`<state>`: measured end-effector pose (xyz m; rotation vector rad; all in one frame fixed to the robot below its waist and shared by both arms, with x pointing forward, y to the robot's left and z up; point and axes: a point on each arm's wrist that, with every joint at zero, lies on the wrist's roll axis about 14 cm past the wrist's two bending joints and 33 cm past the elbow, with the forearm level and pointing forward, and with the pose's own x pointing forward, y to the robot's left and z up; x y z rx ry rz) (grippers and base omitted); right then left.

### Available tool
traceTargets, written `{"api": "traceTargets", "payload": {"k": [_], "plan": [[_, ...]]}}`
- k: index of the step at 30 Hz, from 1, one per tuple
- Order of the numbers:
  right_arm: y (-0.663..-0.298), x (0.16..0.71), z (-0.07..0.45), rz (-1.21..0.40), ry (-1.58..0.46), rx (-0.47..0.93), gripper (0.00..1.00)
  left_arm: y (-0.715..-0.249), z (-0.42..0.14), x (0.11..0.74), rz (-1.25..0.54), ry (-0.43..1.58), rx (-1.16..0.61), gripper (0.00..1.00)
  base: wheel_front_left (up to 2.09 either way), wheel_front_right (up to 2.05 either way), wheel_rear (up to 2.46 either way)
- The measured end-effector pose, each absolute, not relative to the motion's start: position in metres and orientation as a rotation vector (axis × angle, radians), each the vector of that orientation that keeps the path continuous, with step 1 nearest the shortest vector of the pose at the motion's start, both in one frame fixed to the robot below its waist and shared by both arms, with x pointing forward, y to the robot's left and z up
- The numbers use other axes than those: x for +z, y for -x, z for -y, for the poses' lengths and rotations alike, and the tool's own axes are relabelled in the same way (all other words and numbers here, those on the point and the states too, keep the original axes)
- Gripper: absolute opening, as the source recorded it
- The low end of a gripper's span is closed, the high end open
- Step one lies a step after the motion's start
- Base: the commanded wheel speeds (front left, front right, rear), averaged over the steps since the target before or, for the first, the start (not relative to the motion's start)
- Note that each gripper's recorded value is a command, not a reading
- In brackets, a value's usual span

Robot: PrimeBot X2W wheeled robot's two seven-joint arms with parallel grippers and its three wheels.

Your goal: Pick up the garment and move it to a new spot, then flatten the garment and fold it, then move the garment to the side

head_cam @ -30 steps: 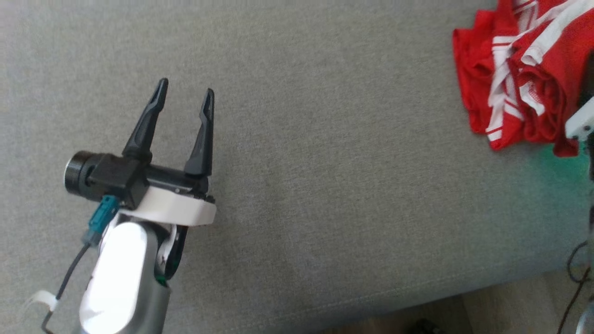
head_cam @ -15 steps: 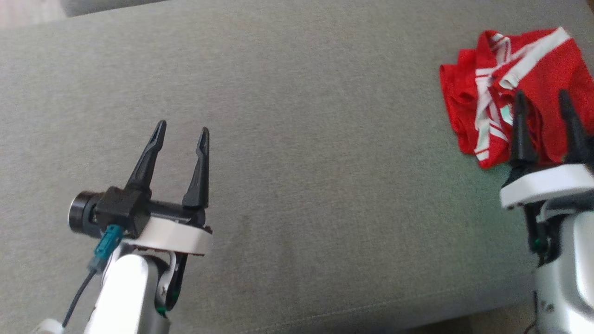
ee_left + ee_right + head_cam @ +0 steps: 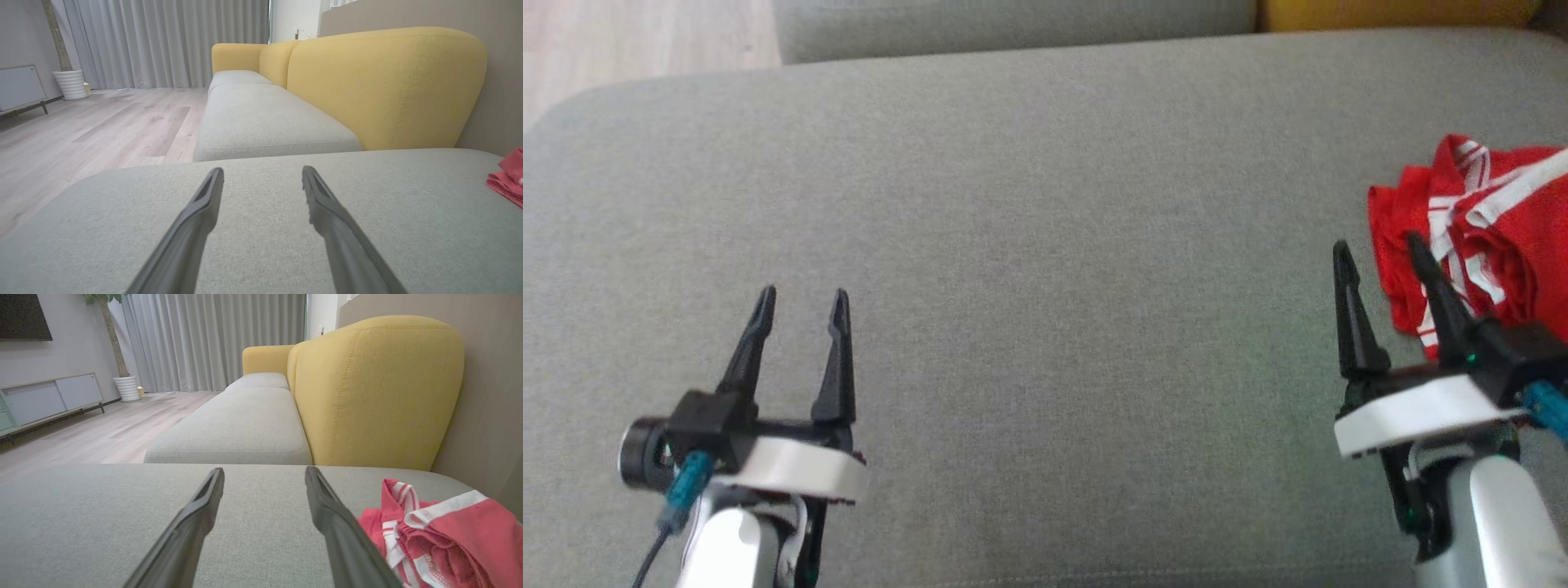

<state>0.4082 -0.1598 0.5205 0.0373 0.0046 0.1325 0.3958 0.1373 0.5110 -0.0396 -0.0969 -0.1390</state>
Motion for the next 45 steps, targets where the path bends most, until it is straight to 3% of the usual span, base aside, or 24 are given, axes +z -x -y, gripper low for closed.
{"api": "traceTargets", "payload": {"k": [18, 45], "plan": [[-0.362, 0.513, 0.147, -0.049, -0.061, 0.166, 1.0, -0.343, -0.149, 0.509, 0.08, 0.022, -0.104, 1.0, 0.0, 0.0, 0.0], [-0.359, 0.51, 0.154, -0.069, -0.067, 0.145, 1.0, -0.34, -0.151, 0.508, 0.069, 0.002, -0.101, 1.0, 0.0, 0.0, 0.0]]}}
